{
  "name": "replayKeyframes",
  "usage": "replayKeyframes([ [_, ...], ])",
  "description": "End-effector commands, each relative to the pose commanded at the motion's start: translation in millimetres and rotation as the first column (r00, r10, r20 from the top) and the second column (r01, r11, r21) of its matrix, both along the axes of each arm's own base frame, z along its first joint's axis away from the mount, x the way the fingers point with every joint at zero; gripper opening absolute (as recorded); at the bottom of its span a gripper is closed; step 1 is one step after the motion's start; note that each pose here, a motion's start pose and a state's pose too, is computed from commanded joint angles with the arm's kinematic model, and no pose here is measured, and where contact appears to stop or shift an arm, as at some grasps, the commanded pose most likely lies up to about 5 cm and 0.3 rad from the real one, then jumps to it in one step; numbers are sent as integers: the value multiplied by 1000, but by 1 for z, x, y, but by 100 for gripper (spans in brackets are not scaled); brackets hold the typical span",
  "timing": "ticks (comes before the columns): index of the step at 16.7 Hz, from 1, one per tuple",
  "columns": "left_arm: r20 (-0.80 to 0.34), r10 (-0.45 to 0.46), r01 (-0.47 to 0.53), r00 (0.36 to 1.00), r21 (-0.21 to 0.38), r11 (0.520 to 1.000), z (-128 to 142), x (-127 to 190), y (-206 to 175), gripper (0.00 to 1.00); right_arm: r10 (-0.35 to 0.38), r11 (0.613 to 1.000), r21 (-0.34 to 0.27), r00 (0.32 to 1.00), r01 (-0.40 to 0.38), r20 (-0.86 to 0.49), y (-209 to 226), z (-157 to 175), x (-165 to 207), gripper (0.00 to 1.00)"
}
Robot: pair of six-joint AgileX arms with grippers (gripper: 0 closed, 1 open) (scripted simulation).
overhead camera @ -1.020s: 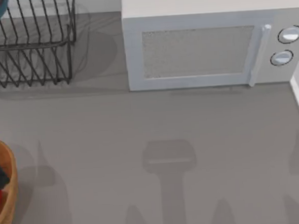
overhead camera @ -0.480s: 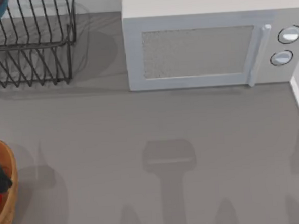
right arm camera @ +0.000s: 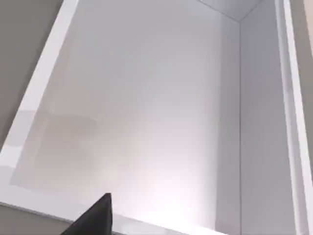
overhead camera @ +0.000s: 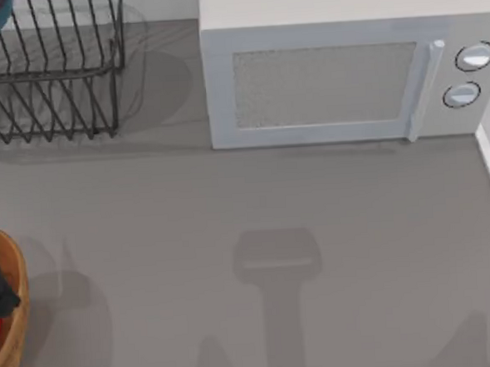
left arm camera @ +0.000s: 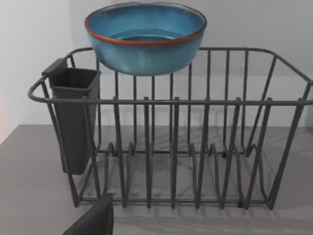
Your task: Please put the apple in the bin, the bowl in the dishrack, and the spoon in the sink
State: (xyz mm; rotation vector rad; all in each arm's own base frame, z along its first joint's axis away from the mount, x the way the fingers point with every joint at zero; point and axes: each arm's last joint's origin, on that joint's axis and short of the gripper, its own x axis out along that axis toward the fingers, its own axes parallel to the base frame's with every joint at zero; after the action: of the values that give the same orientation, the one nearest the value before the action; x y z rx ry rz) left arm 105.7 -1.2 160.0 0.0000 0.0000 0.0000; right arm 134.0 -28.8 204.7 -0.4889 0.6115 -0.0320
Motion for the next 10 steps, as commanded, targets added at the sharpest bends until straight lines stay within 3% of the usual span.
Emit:
replayKeyframes([
  [2,0,0,0,1000,0,1000,0,0,0,100,49,993,-94,973,-72,-226,-13,6,17,100],
  [4,0,0,0,1000,0,1000,0,0,0,100,109,975,-128,893,-182,-437,-29,8,35,100],
  [6,0,0,0,1000,0,1000,0,0,0,100,182,949,-99,774,-300,-606,-47,6,52,100],
  [10,0,0,0,1000,0,1000,0,0,0,100,330,882,56,528,-468,-782,-82,-5,78,100],
])
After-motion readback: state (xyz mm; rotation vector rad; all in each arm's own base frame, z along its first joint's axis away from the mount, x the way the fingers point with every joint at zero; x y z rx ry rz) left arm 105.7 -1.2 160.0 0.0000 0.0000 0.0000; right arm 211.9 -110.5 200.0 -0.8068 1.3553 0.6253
